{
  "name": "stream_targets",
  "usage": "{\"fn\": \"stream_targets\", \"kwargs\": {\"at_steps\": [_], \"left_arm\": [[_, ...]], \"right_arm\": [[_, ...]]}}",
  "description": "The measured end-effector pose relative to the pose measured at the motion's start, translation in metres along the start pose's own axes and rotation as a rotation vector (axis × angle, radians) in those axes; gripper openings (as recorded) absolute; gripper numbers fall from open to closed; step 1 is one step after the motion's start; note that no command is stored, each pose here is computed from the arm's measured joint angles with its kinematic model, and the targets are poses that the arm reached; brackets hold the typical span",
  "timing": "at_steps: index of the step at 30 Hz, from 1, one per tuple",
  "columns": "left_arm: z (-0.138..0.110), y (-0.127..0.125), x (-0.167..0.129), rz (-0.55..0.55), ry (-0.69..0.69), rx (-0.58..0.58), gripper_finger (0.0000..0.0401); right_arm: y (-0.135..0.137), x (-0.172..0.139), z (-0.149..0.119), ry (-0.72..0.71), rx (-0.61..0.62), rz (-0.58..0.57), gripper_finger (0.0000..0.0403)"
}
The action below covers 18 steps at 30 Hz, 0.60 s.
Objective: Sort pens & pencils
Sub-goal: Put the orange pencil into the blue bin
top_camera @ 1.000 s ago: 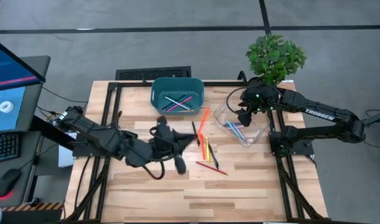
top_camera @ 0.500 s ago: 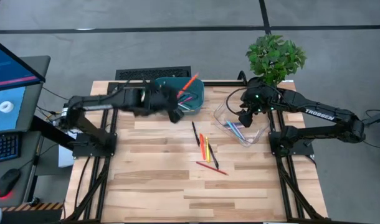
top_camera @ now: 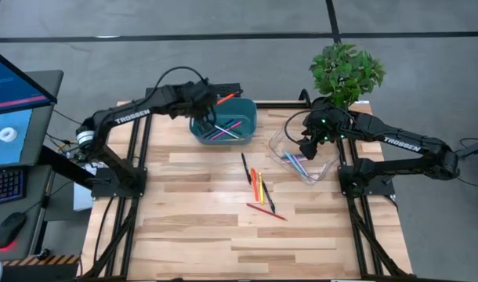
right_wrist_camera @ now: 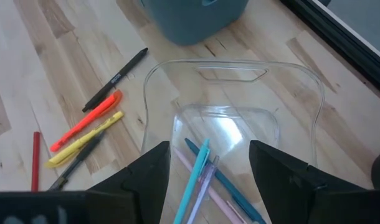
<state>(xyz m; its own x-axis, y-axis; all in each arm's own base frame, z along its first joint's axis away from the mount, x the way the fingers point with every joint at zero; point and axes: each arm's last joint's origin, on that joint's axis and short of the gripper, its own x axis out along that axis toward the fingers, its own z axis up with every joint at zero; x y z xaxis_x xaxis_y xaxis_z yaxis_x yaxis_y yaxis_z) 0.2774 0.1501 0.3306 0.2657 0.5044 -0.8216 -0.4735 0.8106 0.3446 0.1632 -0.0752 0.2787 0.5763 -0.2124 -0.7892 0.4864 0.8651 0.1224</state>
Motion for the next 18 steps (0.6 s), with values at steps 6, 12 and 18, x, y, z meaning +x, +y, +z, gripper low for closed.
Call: {"fn": "stream_targets", "kwargs": {"at_steps": [6, 12, 18], "left_arm": [[-0.007, 0.011, 0.033, -0.001, -0.054, 0.011, 0.0000], [-0.022, 0.017, 0.058, -0.025, -0.036, 0.000, 0.0000], [-0.034, 0.013, 0.077, -0.033, -0.046, -0.023, 0.0000]], "right_arm": [[0.000, 0.000, 0.000, 0.000, 0.025, -0.002, 0.0239], [0.000, 0.000, 0.000, 0.000, 0.027, -0.002, 0.0239], [0.000, 0.000, 0.000, -0.001, 0.028, -0.002, 0.0239]]}}
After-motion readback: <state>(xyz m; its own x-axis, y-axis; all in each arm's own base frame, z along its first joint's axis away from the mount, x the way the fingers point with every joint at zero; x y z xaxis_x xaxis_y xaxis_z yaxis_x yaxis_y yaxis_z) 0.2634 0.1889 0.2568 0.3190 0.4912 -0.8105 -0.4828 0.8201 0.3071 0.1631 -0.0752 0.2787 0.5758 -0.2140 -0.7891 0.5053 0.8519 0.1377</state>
